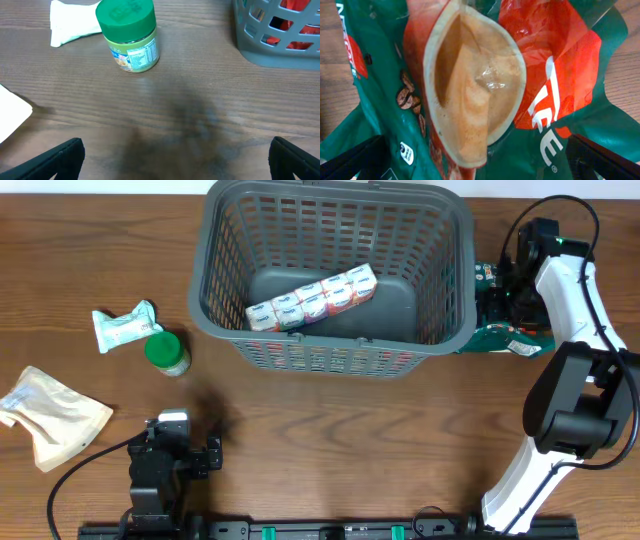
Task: Pack container
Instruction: 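Withdraw the right gripper and reach toward the green Nescafe bag, then grasp the green Nescafe bag with the right gripper and lift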
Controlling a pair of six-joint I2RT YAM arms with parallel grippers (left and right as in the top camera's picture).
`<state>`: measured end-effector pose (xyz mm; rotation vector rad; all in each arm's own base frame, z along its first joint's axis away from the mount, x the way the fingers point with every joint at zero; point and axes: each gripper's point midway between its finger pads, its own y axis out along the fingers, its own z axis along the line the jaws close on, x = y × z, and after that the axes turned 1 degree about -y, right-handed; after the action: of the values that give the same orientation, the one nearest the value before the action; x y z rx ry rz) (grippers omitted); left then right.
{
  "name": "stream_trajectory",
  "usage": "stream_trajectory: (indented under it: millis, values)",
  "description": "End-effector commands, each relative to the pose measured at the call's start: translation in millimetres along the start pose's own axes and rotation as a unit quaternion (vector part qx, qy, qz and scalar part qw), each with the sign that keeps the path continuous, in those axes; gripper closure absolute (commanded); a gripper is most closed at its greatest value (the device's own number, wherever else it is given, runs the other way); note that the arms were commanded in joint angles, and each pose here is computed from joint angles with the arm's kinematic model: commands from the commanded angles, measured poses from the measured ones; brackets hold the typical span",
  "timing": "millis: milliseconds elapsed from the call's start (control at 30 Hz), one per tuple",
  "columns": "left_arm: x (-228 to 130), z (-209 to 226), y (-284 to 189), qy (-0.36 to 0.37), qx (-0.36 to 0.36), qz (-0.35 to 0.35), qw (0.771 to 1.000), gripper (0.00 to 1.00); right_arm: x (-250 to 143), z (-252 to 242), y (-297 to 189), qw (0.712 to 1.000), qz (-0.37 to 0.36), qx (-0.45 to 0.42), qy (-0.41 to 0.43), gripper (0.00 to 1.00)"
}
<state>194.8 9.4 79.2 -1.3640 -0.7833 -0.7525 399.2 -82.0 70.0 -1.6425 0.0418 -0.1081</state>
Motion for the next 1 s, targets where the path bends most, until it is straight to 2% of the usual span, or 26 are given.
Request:
stream_trajectory:
  millis: [0, 233, 367, 800, 967]
  values:
    - [-2.3, 4.9, 1.3, 0.002, 0.014, 0.001, 1.0, 0.01, 12.1, -2.2, -13.9, 1.0, -0.022, 0.005, -0.006, 0.01]
    - [-2.3, 4.9, 1.3, 0.002, 0.014, 0.001, 1.0, 0.01, 43.1, 1.0, -50.2, 0.996, -0.083, 0.025, -0.003, 0.01]
    - [-2.3, 4.9, 1.3, 0.002, 0.014, 0.001, 1.0, 0.01, 48.9, 1.6, -54.3, 0.995, -0.095, 0.029, -0.003, 0.01]
    - [-2.3, 4.9, 1.3, 0.002, 0.014, 0.001, 1.0, 0.01, 43.0, 7.7, 1.0, 0.999, -0.028, 0.041, -0.006, 0.01]
    - [-2.3, 4.9, 1.3, 0.002, 0.014, 0.001, 1.0, 0.01, 48.8, 8.5, 15.9, 0.999, -0.027, 0.041, -0.006, 0.01]
